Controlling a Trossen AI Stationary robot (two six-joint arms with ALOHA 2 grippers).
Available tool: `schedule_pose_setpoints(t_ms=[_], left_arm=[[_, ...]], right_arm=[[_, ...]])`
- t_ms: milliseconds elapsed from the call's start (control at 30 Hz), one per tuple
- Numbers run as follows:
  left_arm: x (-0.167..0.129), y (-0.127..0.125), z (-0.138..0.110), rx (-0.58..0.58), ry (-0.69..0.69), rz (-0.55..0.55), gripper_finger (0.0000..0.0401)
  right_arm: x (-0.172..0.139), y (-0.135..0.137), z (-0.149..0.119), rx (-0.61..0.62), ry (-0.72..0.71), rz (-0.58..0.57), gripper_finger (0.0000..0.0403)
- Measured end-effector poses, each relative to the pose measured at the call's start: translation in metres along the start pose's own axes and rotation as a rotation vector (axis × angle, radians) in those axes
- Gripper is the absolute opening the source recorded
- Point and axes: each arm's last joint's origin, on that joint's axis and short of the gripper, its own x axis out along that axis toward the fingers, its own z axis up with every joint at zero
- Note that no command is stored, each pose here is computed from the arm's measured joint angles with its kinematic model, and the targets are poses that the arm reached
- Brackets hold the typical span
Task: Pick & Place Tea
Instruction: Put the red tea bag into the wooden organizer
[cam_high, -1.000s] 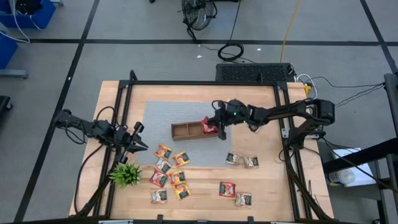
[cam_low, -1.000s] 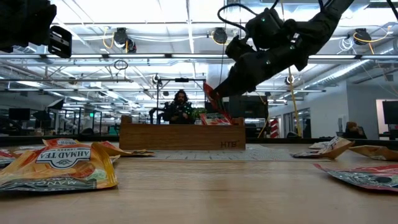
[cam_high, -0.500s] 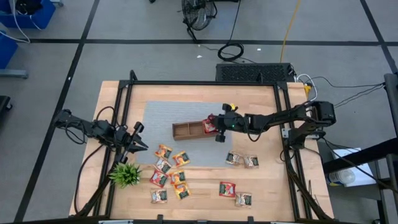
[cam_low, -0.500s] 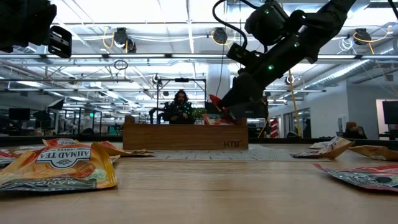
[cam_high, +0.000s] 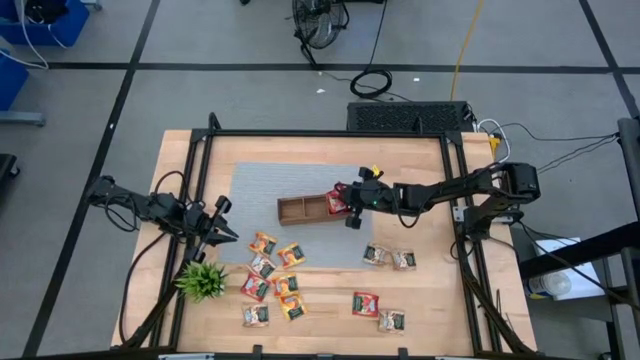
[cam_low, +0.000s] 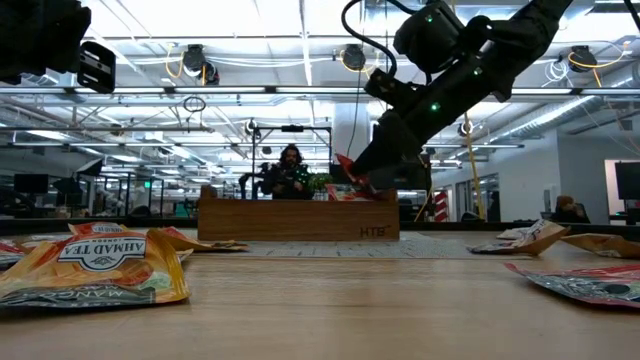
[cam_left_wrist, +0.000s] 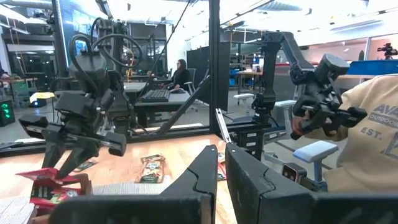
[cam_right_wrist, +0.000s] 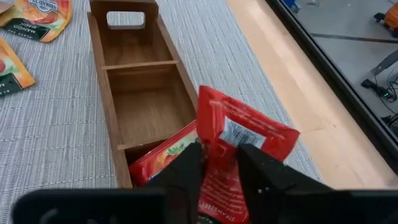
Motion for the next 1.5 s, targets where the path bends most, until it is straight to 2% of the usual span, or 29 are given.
schedule_pose_setpoints(t_ms=[200,333,467,633,867,1000,1133,1300,1500], left_arm=[[0.000,0.000,0.000,0.000,0.000,0.000,0.0035],[0.000,0.000,0.000,0.000,0.000,0.000,0.0035],[0.000,0.000,0.000,0.000,0.000,0.000,0.0035],[0.000,0.000,0.000,0.000,0.000,0.000,0.0035],[0.000,0.000,0.000,0.000,0.000,0.000,0.0035],[0.000,0.000,0.000,0.000,0.000,0.000,0.0035],[0.000,0.000,0.000,0.000,0.000,0.000,0.0035],[0.000,0.000,0.000,0.000,-0.003,0.000,0.0035],[0.000,0.000,0.000,0.000,-0.001,0.000,0.0035]], right_arm=[[0.000,0.000,0.005,0.012,-0.053,-0.004,0.0162],[0.000,-0.001,0.008,0.013,-0.080,-0.006,0.0184],[0.000,0.000,0.005,-0.015,-0.054,0.002,0.0192],[0.000,0.003,0.006,-0.020,-0.055,0.102,0.0184],[0.000,-0.001,0.030,0.066,0.026,0.194,0.0190],[0.003,-0.002,0.046,0.019,0.170,0.207,0.0201],[0.027,0.005,0.049,-0.003,0.303,0.241,0.0209],[0.061,0.008,0.046,0.017,0.393,0.285,0.0216],[0.070,0.009,0.049,0.089,0.381,0.312,0.0216]])
